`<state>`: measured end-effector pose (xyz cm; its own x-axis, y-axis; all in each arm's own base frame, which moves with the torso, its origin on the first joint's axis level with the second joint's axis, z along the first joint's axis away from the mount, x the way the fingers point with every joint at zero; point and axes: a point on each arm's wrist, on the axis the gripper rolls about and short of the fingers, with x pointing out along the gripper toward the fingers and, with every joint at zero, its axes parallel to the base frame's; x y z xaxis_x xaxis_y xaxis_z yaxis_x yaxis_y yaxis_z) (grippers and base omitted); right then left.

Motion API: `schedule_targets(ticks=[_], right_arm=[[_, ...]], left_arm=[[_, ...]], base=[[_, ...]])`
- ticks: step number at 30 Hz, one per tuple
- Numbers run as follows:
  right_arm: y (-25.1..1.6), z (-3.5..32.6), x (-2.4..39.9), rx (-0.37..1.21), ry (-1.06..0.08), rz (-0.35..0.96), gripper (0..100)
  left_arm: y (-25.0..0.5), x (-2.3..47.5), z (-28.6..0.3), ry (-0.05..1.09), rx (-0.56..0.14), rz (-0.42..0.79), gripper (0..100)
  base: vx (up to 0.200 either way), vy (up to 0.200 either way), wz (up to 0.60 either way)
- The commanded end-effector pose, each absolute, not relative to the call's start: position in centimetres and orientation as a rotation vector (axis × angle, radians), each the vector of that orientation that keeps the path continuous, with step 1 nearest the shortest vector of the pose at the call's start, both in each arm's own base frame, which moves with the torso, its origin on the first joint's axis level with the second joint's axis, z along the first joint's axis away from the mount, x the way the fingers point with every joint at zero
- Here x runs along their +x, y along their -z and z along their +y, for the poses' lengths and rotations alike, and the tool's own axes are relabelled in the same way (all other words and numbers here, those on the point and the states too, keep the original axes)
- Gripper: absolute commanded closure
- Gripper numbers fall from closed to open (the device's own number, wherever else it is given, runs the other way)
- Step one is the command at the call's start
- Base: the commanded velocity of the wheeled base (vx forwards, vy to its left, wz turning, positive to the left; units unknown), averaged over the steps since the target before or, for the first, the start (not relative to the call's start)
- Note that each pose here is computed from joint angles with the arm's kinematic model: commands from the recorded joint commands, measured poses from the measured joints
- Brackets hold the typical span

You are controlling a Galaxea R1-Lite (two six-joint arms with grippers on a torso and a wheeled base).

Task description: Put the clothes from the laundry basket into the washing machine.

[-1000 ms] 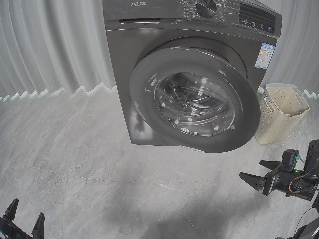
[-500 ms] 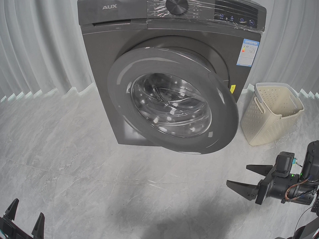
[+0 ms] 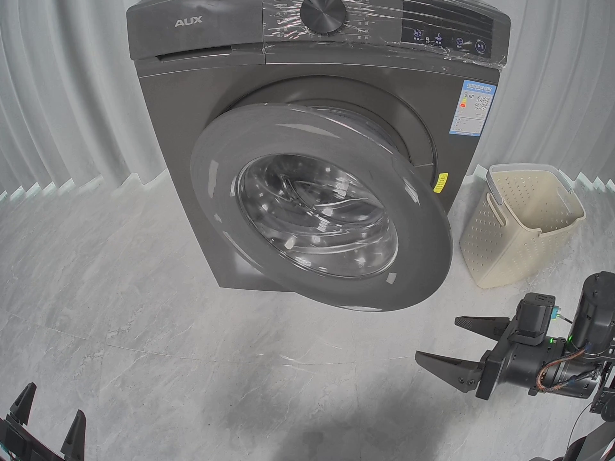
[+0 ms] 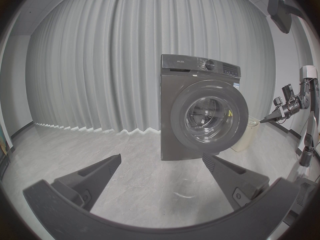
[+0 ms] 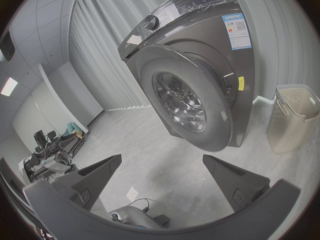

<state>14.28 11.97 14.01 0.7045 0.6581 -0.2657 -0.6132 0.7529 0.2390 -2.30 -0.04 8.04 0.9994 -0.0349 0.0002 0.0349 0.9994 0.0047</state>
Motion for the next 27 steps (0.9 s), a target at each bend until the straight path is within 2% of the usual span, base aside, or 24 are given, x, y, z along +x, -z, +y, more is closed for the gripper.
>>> schedule_targets(ticks=[1, 8, 13, 19, 22, 27], right_arm=[[-13.4, 12.5, 14.8, 0.125, -0.711, 0.365, 0], [-14.1, 12.9, 15.6, 0.143, -0.706, 0.326, 0], [-14.6, 13.5, 16.5, 0.150, -0.697, 0.311, 0], [-14.5, 12.6, 18.2, 0.151, -0.616, 0.306, 0], [-15.2, 12.1, 19.1, 0.166, -0.573, 0.257, 0], [-14.9, 12.1, 18.8, 0.161, -0.573, 0.264, 0]], left_arm=[[-7.6, -2.3, 0.0, 0.035, 0.005, 0.001, 0], [-7.6, -2.3, 0.0, 0.035, 0.005, 0.001, 0], [-7.6, -2.3, 0.0, 0.035, 0.003, 0.001, 0], [-7.6, -2.3, 0.0, 0.035, 0.003, 0.001, 0], [-7.6, -2.3, 0.0, 0.035, 0.003, 0.001, 0], [-7.6, -2.3, 0.0, 0.035, 0.003, 0.001, 0]], base=[[0.200, 0.000, 0.00], [0.200, 0.000, 0.00], [0.000, 0.000, 0.00], [0.000, 0.000, 0.00], [0.000, 0.000, 0.00], [0.000, 0.000, 0.00]])
